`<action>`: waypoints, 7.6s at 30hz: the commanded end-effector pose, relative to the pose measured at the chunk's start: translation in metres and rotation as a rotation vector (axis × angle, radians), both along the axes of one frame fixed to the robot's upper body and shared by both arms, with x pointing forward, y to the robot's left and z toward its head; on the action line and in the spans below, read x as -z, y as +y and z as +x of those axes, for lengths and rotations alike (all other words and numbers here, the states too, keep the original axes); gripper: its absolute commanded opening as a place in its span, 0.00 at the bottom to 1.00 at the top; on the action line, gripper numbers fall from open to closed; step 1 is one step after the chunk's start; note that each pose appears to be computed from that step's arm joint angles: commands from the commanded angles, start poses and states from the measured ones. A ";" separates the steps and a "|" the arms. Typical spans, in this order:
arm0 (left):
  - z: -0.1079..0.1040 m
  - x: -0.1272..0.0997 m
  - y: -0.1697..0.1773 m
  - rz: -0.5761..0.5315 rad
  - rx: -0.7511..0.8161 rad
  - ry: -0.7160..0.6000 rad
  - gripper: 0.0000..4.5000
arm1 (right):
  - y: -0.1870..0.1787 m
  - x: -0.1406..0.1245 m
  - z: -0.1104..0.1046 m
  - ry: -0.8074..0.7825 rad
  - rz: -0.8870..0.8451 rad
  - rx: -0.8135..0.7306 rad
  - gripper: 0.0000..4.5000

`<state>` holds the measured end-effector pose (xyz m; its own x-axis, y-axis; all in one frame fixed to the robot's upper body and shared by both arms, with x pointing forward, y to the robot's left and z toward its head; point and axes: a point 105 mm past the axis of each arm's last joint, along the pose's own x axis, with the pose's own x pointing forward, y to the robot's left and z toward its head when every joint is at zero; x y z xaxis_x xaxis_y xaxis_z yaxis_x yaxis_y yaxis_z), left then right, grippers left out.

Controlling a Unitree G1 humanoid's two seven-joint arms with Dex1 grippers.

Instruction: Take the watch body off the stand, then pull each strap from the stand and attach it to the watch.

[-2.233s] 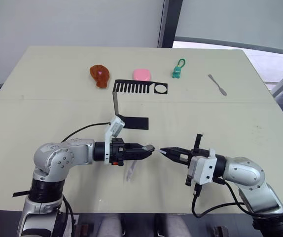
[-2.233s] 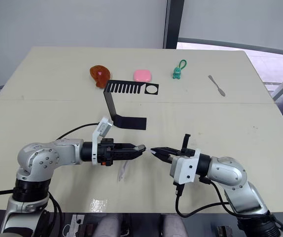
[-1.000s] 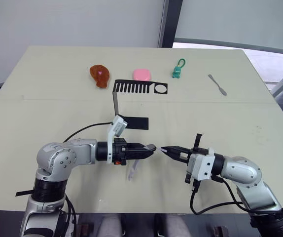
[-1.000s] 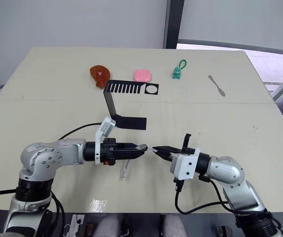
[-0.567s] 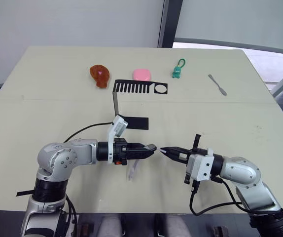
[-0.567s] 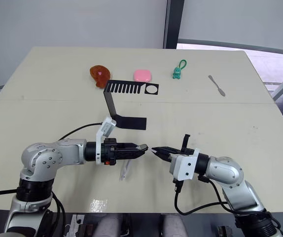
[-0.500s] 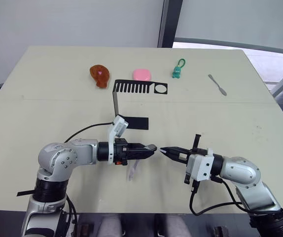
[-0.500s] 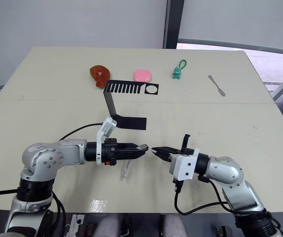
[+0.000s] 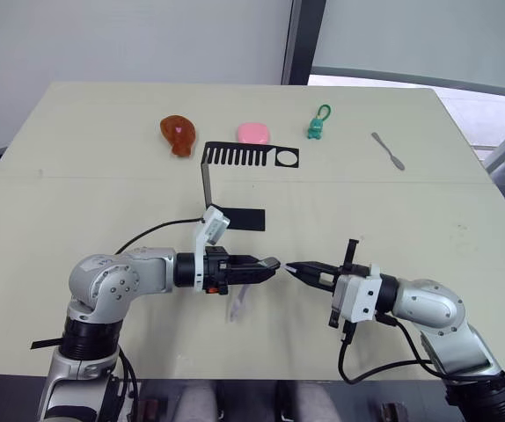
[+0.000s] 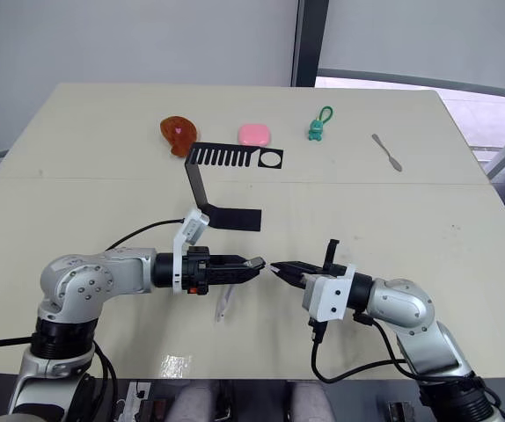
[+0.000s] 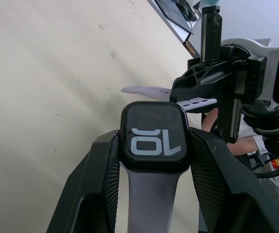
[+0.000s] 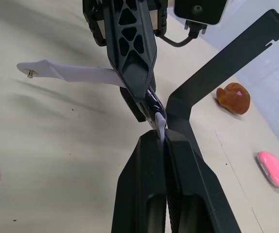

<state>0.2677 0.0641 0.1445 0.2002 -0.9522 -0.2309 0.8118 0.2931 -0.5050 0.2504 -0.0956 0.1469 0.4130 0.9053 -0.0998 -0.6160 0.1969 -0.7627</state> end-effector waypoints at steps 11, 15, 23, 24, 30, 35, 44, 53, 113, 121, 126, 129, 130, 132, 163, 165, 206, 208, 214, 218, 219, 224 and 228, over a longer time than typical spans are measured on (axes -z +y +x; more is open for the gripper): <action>-0.006 -0.004 -0.008 -0.015 0.023 -0.031 0.36 | 0.010 -0.010 -0.005 -0.038 0.028 -0.042 0.00; -0.007 -0.004 -0.009 -0.015 0.031 -0.029 0.36 | 0.010 -0.009 -0.005 -0.035 0.026 -0.040 0.00; -0.007 -0.004 -0.012 -0.020 0.043 -0.026 0.36 | 0.012 -0.008 -0.003 -0.025 0.026 -0.031 0.00; -0.007 -0.004 -0.013 -0.021 0.045 -0.025 0.36 | 0.013 -0.008 -0.003 -0.025 0.025 -0.031 0.00; -0.008 -0.004 -0.013 -0.019 0.050 -0.023 0.36 | 0.014 -0.008 -0.003 -0.026 0.024 -0.027 0.00; -0.007 -0.004 -0.013 -0.017 0.045 -0.022 0.36 | 0.016 -0.012 -0.002 -0.039 0.029 -0.029 0.00; -0.008 -0.004 -0.013 -0.014 0.047 -0.021 0.36 | 0.020 -0.012 -0.003 -0.048 0.017 -0.046 0.00; -0.010 -0.001 -0.015 -0.003 0.050 -0.016 0.36 | 0.024 -0.014 -0.004 -0.067 0.000 -0.057 0.00; -0.007 0.004 -0.025 0.036 0.048 -0.028 0.36 | 0.040 -0.018 0.006 -0.065 -0.048 -0.043 0.00; -0.007 0.004 -0.026 0.039 0.048 -0.029 0.36 | 0.041 -0.017 0.006 -0.056 -0.053 -0.040 0.00; -0.007 0.005 -0.026 0.043 0.047 -0.030 0.36 | 0.042 -0.016 0.006 -0.047 -0.055 -0.037 0.00; -0.006 0.005 -0.026 0.045 0.047 -0.030 0.36 | 0.043 -0.015 0.006 -0.040 -0.058 -0.032 0.00; -0.006 0.005 -0.026 0.045 0.047 -0.030 0.36 | 0.043 -0.015 0.006 -0.038 -0.058 -0.030 0.00; -0.006 0.005 -0.026 0.045 0.045 -0.031 0.36 | 0.043 -0.015 0.007 -0.037 -0.059 -0.030 0.00; 0.003 0.008 -0.026 0.069 -0.019 -0.046 0.36 | 0.052 -0.016 0.003 -0.042 -0.069 -0.039 0.00; 0.003 0.008 -0.027 0.071 -0.022 -0.048 0.36 | 0.052 -0.016 0.003 -0.043 -0.070 -0.040 0.00; 0.005 0.010 -0.032 0.082 -0.041 -0.044 0.36 | 0.056 -0.014 0.004 -0.057 -0.092 -0.047 0.00; 0.005 0.010 -0.032 0.079 -0.037 -0.045 0.36 | 0.056 -0.013 0.004 -0.053 -0.092 -0.047 0.00; 0.003 0.009 -0.034 0.073 -0.027 -0.044 0.36 | 0.056 -0.012 0.006 -0.051 -0.096 -0.045 0.00; 0.003 0.009 -0.033 0.075 -0.027 -0.045 0.36 | 0.057 -0.012 0.006 -0.053 -0.096 -0.047 0.00; 0.003 0.009 -0.034 0.075 -0.027 -0.045 0.36 | 0.057 -0.012 0.006 -0.053 -0.096 -0.047 0.00; 0.003 0.009 -0.034 0.075 -0.026 -0.045 0.36 | 0.059 -0.012 0.007 -0.052 -0.094 -0.052 0.00; 0.004 0.010 -0.034 0.075 -0.027 -0.045 0.36 | 0.059 -0.010 0.007 -0.046 -0.096 -0.058 0.00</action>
